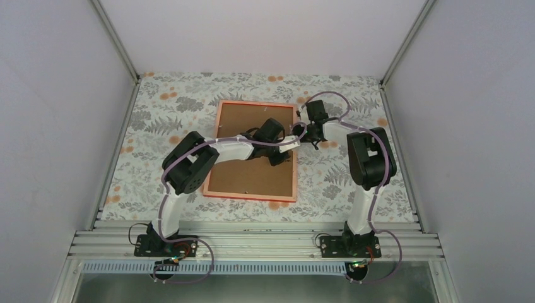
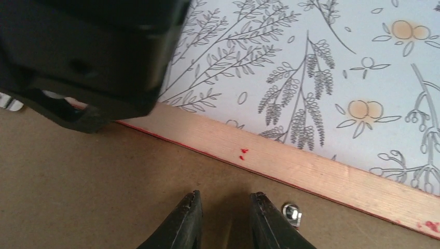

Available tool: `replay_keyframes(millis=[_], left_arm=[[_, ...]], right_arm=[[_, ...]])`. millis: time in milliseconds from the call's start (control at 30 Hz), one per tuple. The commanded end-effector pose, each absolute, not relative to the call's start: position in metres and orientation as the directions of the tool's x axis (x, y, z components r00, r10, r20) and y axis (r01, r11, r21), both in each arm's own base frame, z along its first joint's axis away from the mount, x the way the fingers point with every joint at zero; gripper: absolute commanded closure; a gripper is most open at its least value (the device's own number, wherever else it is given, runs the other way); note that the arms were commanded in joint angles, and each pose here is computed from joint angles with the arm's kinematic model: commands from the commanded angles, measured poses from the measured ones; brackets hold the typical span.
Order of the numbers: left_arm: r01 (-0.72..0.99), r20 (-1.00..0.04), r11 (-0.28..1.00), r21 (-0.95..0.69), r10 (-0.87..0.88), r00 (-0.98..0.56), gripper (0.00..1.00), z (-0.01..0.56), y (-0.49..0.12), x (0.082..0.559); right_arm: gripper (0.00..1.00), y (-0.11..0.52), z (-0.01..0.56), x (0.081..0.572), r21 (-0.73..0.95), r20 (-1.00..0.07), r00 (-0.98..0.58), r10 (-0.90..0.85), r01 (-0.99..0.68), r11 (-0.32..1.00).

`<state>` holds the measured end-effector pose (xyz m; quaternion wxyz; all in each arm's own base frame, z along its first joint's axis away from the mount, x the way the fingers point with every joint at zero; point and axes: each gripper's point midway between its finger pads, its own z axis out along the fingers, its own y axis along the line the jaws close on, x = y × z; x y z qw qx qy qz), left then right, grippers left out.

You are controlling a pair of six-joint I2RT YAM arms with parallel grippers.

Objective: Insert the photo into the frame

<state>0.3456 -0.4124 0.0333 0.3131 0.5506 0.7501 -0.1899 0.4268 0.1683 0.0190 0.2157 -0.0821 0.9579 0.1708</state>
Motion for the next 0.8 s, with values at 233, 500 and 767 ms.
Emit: replay_keyframes(millis=[233, 500, 767], left_arm=[[0.989, -0.597, 0.149, -0.005, 0.793, -0.122, 0.77, 0.002, -0.385, 0.282], [0.986, -0.592, 0.165, 0.018, 0.797, -0.122, 0.77, 0.000, -0.392, 0.286], [0.976, -0.597, 0.207, 0.073, 0.793, -0.124, 0.77, -0.005, -0.408, 0.303]], right_arm=[[0.89, 0.151, -0.045, 0.371, 0.265, -0.153, -0.986, -0.067, -0.107, 0.958], [0.96, 0.150, -0.047, 0.370, 0.260, -0.144, -0.988, -0.060, -0.096, 0.961], [0.97, 0.155, -0.046, 0.363, 0.273, -0.141, -0.988, -0.061, -0.098, 0.957]])
